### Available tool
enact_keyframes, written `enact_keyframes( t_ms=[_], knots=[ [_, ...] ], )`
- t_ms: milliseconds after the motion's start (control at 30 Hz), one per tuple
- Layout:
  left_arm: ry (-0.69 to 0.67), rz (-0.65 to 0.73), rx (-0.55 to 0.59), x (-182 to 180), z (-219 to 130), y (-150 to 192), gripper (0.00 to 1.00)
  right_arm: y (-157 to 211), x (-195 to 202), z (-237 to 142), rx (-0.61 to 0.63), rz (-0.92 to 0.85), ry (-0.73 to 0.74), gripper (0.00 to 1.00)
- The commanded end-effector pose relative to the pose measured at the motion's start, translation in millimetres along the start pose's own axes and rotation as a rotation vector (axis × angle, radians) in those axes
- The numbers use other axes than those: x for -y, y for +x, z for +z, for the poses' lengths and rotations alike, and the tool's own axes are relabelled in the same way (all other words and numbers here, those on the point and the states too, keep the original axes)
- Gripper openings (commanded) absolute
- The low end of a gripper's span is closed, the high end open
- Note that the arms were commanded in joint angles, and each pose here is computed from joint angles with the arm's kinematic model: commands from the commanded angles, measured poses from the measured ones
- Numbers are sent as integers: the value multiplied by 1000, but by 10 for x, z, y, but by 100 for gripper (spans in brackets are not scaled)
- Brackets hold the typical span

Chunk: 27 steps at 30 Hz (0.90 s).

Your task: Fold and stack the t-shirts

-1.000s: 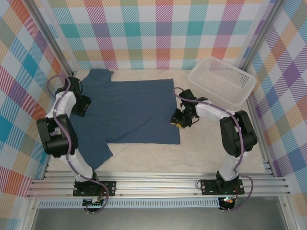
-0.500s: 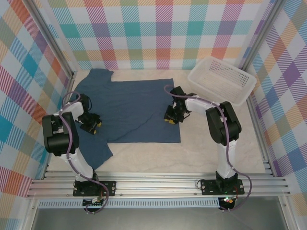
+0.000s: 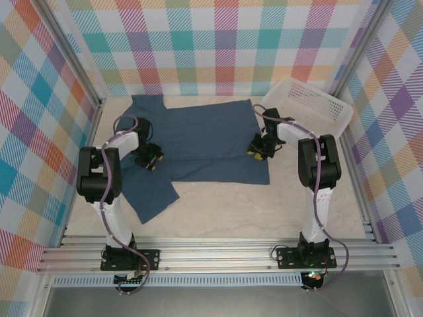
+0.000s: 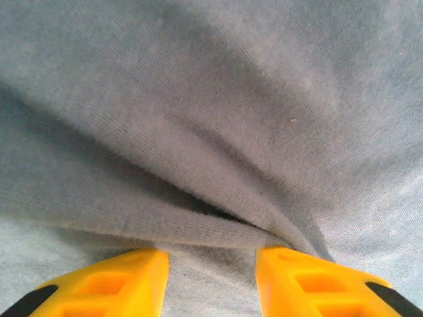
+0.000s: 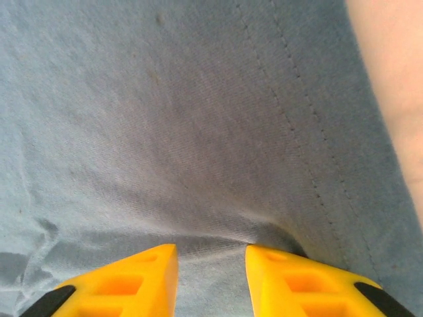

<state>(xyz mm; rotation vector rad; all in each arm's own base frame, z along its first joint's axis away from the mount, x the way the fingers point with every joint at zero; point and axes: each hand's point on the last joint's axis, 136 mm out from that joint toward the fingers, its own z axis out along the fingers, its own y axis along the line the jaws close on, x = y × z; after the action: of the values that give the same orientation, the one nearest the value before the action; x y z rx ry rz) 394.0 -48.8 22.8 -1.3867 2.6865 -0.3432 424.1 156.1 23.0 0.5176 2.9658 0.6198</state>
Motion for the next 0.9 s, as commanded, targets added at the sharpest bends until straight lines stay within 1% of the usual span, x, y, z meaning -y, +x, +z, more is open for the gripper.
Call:
enact_keyframes(
  t_ms=[0, 67, 133, 200, 267, 400, 467, 500, 567, 633, 733, 867],
  knots=[
    [-28, 20, 8, 11, -90, 86, 45, 57, 209, 44, -45, -59, 90, 35],
    [-54, 75, 82, -2, -423, 72, 50, 37, 111, -119, -12, -82, 66, 37],
    [-99, 92, 169, -185, -795, 74, 54, 49, 29, -337, 33, -86, 47, 38],
    [-125, 81, 199, -463, -1009, 184, 56, 84, -12, -527, 75, -75, 29, 40],
    [-154, 77, 176, -779, -1089, 403, 55, 160, -32, -665, 100, -51, 4, 41],
    [-223, 87, 53, -1483, -958, 1007, 53, 456, -18, -729, 81, 8, -76, 43],
    [-262, 60, 20, -1845, -884, 1207, 53, 609, 23, -719, 61, 30, -105, 43],
    [-260, 43, 6, -1979, -845, 1286, 53, 685, 42, -716, 49, 36, -119, 44],
    [-212, 25, -15, -2063, -759, 1391, 53, 833, 96, -697, 25, 46, -136, 44],
    [-157, 15, -42, -2059, -660, 1465, 54, 948, 145, -693, 9, 43, -144, 44],
    [-137, 10, -45, -2057, -571, 1477, 54, 1058, 226, -660, -11, 40, -134, 44],
    [-109, 15, -23, -1991, -524, 1426, 53, 1117, 271, -630, -23, 43, -131, 44]
  ],
)
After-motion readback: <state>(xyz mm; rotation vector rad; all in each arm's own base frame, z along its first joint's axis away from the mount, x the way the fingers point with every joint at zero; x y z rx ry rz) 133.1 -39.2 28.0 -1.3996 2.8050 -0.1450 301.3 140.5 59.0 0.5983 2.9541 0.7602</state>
